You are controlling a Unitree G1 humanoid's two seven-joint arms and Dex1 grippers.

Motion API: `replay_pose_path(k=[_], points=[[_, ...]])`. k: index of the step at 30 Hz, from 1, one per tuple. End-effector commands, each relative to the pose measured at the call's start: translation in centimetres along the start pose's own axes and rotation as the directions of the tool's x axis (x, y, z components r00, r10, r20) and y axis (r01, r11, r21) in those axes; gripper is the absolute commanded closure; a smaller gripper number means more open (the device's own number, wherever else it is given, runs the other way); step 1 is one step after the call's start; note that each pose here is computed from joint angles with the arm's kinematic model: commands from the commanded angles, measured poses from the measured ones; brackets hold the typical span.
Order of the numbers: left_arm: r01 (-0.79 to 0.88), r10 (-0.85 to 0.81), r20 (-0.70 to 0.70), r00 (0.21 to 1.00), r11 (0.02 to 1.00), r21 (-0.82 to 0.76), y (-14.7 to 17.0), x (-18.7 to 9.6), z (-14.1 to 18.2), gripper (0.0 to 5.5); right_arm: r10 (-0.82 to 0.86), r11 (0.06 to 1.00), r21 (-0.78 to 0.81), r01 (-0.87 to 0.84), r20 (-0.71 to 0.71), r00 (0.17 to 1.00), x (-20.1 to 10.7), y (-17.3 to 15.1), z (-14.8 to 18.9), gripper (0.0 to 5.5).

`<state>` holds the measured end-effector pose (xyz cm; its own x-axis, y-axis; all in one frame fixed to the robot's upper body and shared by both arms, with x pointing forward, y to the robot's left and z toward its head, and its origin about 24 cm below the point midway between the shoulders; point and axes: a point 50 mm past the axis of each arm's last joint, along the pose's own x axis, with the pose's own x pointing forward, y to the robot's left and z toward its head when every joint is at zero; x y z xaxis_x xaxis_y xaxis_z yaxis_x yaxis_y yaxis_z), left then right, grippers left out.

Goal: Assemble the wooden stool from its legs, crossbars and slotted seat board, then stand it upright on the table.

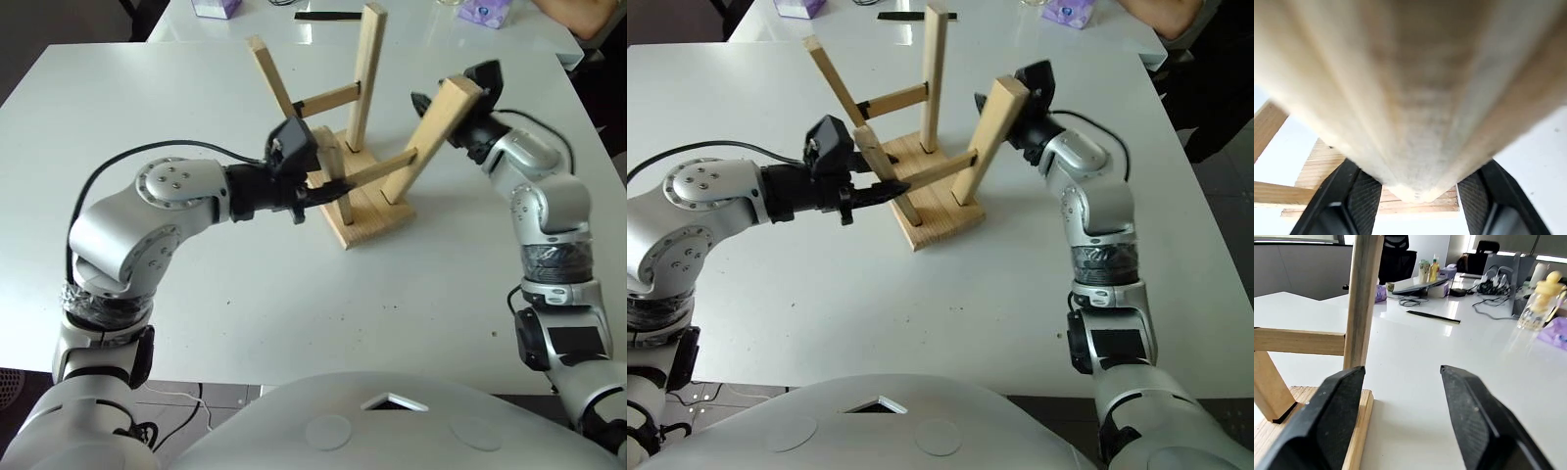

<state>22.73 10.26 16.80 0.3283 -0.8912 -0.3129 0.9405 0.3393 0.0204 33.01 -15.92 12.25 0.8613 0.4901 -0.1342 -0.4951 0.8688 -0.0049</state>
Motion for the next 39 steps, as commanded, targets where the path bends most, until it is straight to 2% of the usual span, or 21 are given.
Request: replay_pose_path(k=[1,4,10,14,17,19,22,24,27,29,32,35,39], points=[[-0.015,0.016,-0.073,0.997,1.000,0.010,0.2,0.7,-2.1,2.45,0.031,0.999,-0.044,-0.032,-0.019,0.999,0.9,0.1,-1.0,2.67],[-0.066,0.071,-0.115,0.991,0.997,0.043,0.8,1.0,-3.5,1.91,0.022,0.994,-0.103,-0.026,-0.038,0.999,1.3,-0.1,-1.9,2.67],[0.062,-0.058,-0.061,0.996,0.996,0.068,-0.7,0.5,-3.6,1.91,-0.080,0.976,-0.212,0.058,-0.098,0.992,0.9,-2.5,-3.7,2.67],[0.006,0.005,-0.103,0.995,0.994,0.108,0.3,-1.7,-4.8,1.91,-0.147,0.947,-0.303,0.105,-0.118,0.982,-1.2,-5.1,-3.6,2.67],[-0.050,0.068,-0.144,0.987,0.990,0.131,1.5,-3.4,-6.0,1.91,-0.161,0.910,-0.406,0.077,-0.176,0.971,-3.7,-6.9,-3.4,2.67],[-0.061,0.087,-0.165,0.983,0.987,0.152,1.9,-4.6,-6.8,1.91,-0.132,0.868,-0.496,-0.011,-0.252,0.959,-5.5,-7.5,-3.4,2.67],[-0.131,0.151,-0.178,0.972,0.984,0.117,3.3,-6.9,-8.6,1.91,0.015,0.789,-0.550,-0.274,-0.428,0.903,-8.8,-6.8,-3.5,2.67],[-0.274,0.289,-0.211,0.934,0.957,0.099,5.7,-8.8,-10.4,1.91,0.163,0.747,-0.483,-0.458,-0.534,0.830,-11.2,-5.2,-3.3,2.67],[-0.528,0.538,-0.209,0.817,0.842,0.106,9.8,-10.6,-12.2,1.91,0.352,0.699,-0.360,-0.618,-0.579,0.736,-12.9,-2.8,-2.7,2.67],[-0.623,0.631,-0.164,0.758,0.776,0.105,11.9,-10.2,-12.6,1.91,0.418,0.685,-0.305,-0.662,-0.579,0.700,-13.1,-1.7,-3.1,2.67],[-0.701,0.728,-0.132,0.673,0.685,0.198,14.9,-7.6,-13.5,1.91,0.451,0.664,-0.258,-0.702,-0.610,0.651,-13.1,-0.5,-4.9,2.67],[-0.734,0.768,-0.110,0.631,0.637,0.236,16.1,-5.4,-13.7,1.91,0.476,0.638,-0.238,-0.732,-0.625,0.618,-12.1,0.3,-6.0,2.67],[-0.758,0.797,-0.092,0.596,0.597,0.263,16.4,-2.4,-13.4,1.91,0.422,0.649,-0.285,-0.706,-0.637,0.645,-10.8,0.6,-7.5,2.67]])
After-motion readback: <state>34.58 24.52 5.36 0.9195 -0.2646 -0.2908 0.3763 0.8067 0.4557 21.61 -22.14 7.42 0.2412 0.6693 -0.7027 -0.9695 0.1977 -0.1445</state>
